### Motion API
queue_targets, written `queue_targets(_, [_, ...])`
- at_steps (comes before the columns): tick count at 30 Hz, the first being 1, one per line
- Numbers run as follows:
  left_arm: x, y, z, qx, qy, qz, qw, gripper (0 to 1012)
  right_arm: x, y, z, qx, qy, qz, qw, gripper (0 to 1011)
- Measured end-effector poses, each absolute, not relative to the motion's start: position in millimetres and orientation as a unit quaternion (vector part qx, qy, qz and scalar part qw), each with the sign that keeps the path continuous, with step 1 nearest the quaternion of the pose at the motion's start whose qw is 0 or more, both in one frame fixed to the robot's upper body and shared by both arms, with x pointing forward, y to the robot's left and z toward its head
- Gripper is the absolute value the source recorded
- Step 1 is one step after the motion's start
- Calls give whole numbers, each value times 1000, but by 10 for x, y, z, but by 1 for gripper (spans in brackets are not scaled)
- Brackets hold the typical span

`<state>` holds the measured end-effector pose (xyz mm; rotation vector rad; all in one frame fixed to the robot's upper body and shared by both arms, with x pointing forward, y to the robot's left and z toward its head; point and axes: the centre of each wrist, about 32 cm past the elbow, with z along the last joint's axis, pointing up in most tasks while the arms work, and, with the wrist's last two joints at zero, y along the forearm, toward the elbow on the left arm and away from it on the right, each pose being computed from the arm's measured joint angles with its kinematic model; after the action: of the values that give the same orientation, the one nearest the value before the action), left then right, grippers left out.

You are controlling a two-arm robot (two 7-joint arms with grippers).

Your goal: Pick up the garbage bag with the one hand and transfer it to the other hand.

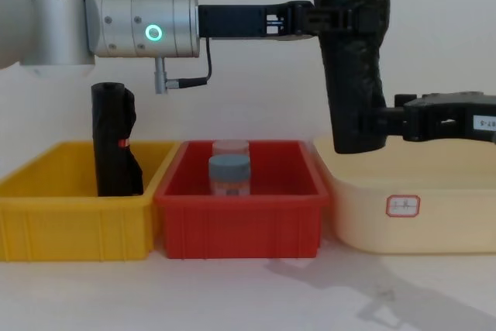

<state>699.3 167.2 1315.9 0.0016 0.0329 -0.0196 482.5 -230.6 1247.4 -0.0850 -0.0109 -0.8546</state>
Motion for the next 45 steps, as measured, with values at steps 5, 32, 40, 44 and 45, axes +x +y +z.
queue_targets(5, [6998,1650,13125,-3,23,-16,1000,448,4842,-2273,12479,-39,1,-419,907,1001])
queue_targets(32, [6975,1613,13021,-12,44,-33,998,448,4906,-2153,12438,-47,11,-425,904,800])
queue_targets(40, [6973,1613,13017,-13,45,-34,998,448,4910,-2144,12433,-48,12,-424,904,547])
queue_targets(44, [6972,1614,13015,-13,45,-34,998,448,4911,-2140,12431,-48,12,-424,904,536])
queue_targets(45, [6972,1614,13014,-13,45,-34,998,448,4911,-2139,12430,-48,12,-424,904,536])
